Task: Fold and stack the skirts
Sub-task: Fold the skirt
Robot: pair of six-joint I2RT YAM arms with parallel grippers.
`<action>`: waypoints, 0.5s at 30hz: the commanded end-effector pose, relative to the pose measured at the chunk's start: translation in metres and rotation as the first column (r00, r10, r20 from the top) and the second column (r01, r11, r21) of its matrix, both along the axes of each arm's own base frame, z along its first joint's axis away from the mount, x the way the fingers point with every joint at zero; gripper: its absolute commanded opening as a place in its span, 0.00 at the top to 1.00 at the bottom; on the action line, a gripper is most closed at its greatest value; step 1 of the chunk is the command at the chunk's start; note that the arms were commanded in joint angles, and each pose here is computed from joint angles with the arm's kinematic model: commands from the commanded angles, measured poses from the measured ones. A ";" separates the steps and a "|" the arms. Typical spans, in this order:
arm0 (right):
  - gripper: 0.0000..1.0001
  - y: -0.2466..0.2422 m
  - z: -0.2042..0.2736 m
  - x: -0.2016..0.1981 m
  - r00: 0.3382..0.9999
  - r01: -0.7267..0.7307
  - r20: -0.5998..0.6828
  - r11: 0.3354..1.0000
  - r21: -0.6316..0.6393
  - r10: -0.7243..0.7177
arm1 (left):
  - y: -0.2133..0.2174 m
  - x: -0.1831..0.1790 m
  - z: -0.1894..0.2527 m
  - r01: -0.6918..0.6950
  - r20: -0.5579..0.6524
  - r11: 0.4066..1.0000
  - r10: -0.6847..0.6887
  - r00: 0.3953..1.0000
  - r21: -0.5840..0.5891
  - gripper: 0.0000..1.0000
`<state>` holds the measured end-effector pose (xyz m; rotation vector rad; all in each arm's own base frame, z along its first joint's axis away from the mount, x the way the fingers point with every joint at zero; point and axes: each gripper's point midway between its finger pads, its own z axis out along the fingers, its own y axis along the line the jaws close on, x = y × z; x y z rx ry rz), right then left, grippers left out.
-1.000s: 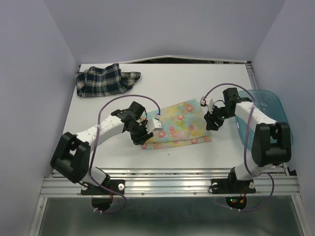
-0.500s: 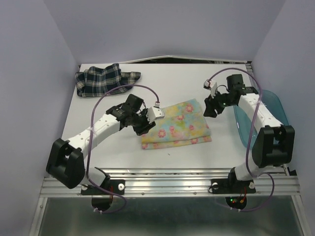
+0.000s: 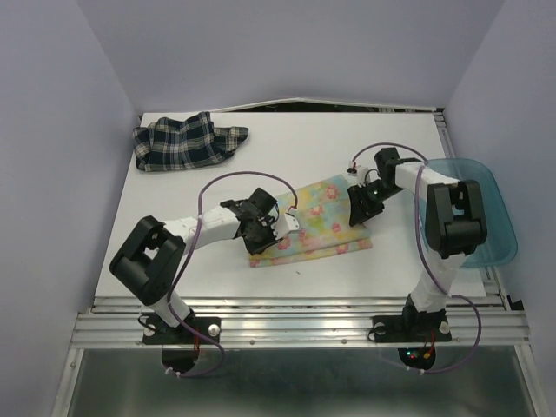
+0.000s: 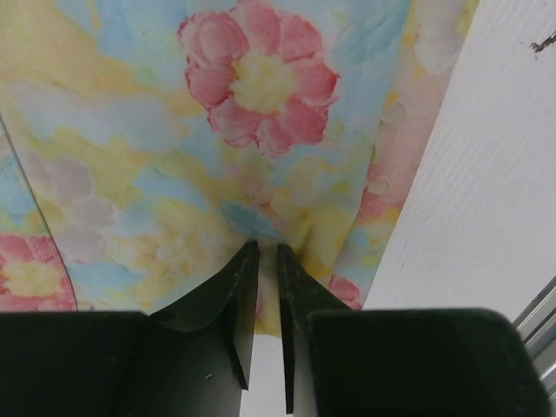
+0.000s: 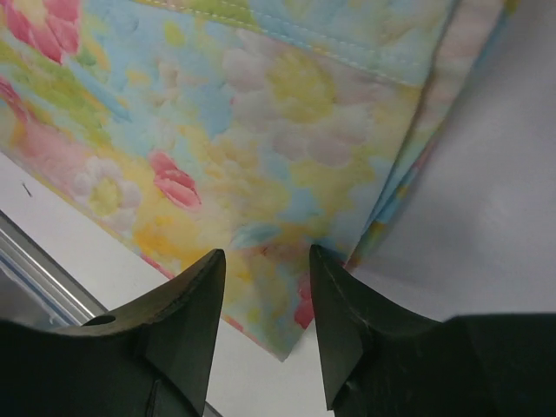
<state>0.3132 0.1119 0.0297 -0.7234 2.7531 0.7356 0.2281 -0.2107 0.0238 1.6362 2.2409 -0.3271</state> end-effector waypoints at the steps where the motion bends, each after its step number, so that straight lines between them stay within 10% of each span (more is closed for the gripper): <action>1: 0.50 -0.007 -0.012 0.063 0.991 0.104 0.095 0.992 -0.074 -0.097 | 0.008 -0.009 -0.004 -0.037 -0.011 0.999 0.037 0.999 0.031 0.77; 9: 0.52 0.029 0.015 0.176 0.952 0.155 0.265 0.988 0.003 -0.151 | -0.015 0.000 0.026 -0.173 0.016 0.982 0.175 0.985 -0.074 0.69; 15: 0.46 0.049 0.135 0.225 0.845 0.221 0.461 0.962 0.162 -0.271 | -0.046 0.014 0.072 -0.280 -0.008 0.929 0.287 0.958 -0.240 0.59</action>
